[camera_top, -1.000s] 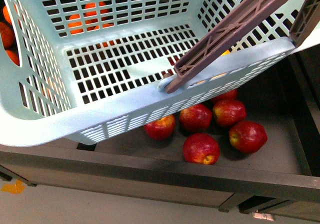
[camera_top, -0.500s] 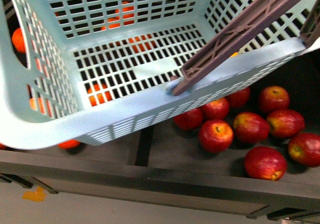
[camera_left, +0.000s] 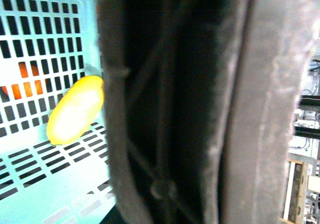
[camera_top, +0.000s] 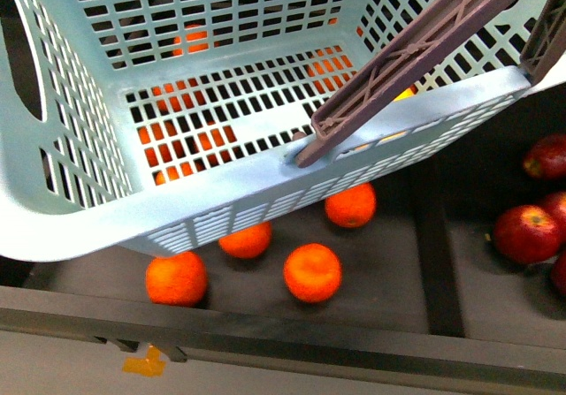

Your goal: Pick mango and avocado into basket

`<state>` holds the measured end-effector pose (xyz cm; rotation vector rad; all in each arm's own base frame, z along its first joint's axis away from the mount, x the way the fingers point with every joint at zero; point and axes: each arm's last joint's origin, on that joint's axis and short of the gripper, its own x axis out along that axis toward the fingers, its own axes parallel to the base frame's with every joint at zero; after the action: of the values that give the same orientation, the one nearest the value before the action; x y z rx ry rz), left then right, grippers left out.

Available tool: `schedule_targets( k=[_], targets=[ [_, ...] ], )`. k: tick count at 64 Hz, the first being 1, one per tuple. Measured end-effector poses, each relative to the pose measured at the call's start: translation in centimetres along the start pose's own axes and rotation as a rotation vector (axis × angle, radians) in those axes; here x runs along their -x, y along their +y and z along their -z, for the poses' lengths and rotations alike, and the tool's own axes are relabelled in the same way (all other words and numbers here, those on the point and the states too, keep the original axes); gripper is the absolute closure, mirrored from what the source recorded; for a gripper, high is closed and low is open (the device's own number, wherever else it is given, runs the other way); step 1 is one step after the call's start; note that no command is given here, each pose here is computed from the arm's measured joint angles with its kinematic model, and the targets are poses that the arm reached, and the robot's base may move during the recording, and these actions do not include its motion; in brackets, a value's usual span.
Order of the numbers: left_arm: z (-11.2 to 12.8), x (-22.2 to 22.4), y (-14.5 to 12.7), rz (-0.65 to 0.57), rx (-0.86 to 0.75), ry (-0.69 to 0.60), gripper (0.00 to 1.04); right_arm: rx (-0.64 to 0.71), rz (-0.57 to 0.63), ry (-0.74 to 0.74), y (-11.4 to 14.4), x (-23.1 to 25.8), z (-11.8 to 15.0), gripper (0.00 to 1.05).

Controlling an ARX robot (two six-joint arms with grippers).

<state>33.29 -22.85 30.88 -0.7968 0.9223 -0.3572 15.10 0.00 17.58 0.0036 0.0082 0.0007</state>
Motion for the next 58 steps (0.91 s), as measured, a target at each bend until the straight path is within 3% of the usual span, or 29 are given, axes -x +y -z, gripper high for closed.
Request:
schedule_targets(
  k=[58],
  targets=[
    [-0.03, 0.0, 0.02, -0.004, -0.001, -0.006, 0.91, 0.0, 0.0, 0.0, 0.0, 0.01, 0.01, 0.09]
  ],
)
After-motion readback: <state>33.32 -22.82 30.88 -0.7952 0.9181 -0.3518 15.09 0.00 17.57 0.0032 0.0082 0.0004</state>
